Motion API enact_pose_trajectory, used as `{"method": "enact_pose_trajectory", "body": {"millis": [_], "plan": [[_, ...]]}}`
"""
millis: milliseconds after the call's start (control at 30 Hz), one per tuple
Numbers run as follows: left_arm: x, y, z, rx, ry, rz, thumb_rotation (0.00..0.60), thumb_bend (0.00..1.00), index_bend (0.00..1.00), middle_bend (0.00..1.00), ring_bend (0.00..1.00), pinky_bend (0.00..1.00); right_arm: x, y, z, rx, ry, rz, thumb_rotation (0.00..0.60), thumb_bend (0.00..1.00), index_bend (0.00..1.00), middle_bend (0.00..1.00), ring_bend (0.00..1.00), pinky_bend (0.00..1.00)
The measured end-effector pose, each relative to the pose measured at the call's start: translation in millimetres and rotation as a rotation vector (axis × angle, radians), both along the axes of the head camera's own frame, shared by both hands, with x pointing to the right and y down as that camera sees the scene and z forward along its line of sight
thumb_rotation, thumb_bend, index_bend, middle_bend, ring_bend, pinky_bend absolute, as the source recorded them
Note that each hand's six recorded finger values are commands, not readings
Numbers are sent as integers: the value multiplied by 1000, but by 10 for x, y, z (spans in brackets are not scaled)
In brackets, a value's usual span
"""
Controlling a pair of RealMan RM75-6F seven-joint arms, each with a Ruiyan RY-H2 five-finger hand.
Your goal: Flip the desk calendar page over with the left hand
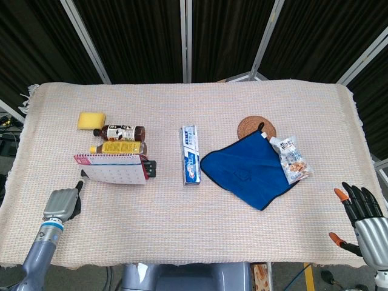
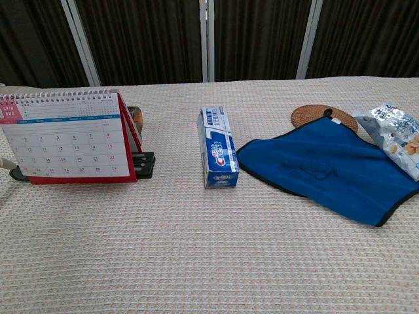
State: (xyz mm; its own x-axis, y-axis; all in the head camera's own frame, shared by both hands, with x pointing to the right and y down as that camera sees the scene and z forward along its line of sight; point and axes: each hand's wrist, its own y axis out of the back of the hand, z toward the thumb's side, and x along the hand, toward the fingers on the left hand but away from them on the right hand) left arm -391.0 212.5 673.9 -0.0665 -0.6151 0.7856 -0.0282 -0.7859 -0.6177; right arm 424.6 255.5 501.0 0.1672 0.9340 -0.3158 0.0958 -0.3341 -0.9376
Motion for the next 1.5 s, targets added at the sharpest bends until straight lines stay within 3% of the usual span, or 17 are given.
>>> {"method": "enact_pose_trajectory", "body": {"millis": [300, 800, 1200, 1500], "plan": [[106, -21, 127, -11, 7, 9, 600, 941, 0, 694, 640, 533, -3, -3, 10, 0, 3, -2, 600, 34, 0, 0, 0, 0], [295, -235, 134, 53, 22, 40, 600, 941, 0, 694, 640, 533, 1, -6, 13, 1, 5, -1, 600, 35, 0, 0, 0, 0], [541, -395, -64, 150, 88, 87, 600, 941, 0, 694, 640, 533, 10, -6, -2, 4, 3, 3, 600, 34, 0, 0, 0, 0], [691, -544, -406, 294, 175, 108, 600, 917, 0, 663, 631, 531, 7, 0, -24, 9, 1, 3, 600, 35, 0, 0, 0, 0]]}}
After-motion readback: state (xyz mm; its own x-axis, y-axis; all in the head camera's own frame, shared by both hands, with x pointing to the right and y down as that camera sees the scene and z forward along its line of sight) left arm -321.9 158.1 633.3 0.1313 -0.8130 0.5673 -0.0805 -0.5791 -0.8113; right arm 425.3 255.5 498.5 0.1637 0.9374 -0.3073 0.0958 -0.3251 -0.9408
